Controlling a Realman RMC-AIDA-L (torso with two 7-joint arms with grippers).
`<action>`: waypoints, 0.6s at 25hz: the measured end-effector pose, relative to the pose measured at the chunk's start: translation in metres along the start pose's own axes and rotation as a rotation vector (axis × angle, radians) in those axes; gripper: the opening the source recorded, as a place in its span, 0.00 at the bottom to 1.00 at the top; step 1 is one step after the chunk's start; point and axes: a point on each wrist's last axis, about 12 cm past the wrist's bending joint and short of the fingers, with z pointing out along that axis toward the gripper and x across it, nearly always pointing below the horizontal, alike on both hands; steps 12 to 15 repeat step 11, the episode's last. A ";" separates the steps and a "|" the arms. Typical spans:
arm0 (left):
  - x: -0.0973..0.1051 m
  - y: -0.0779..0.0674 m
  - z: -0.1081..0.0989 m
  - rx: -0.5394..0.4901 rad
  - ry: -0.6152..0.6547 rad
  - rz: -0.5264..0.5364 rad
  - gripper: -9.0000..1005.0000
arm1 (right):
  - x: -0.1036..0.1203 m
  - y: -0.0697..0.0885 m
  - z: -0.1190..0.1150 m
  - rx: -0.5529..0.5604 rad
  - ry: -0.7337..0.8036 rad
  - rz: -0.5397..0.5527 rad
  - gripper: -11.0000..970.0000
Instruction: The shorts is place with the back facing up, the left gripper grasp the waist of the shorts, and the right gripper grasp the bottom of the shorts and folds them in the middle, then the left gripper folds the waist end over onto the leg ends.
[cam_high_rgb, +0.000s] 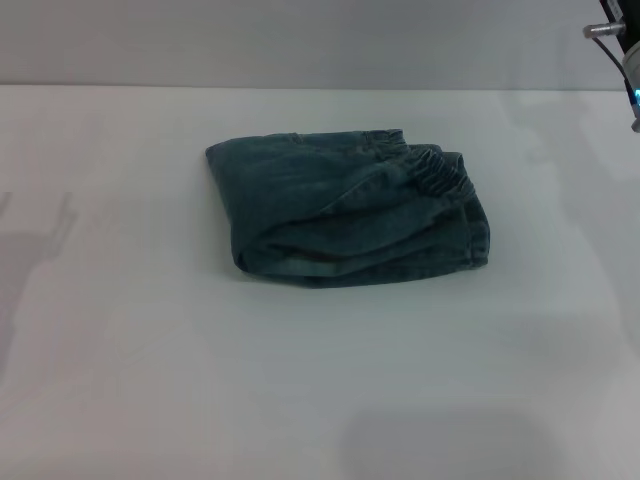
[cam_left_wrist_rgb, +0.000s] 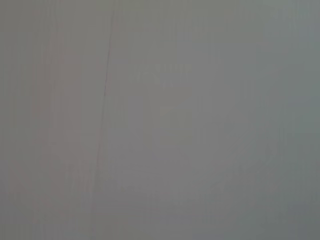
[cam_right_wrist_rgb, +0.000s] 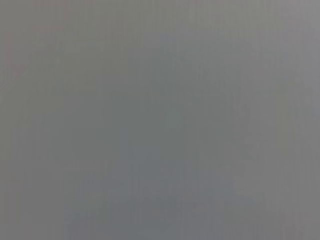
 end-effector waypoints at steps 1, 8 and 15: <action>0.000 0.000 0.000 0.000 0.000 0.000 0.79 | 0.000 0.000 0.000 0.001 0.002 0.000 0.66; 0.000 0.000 0.000 0.001 0.002 -0.001 0.79 | 0.001 -0.001 0.000 0.005 0.005 0.004 0.66; 0.001 0.000 -0.001 0.001 0.003 -0.002 0.79 | 0.002 -0.001 -0.001 0.007 0.008 0.006 0.66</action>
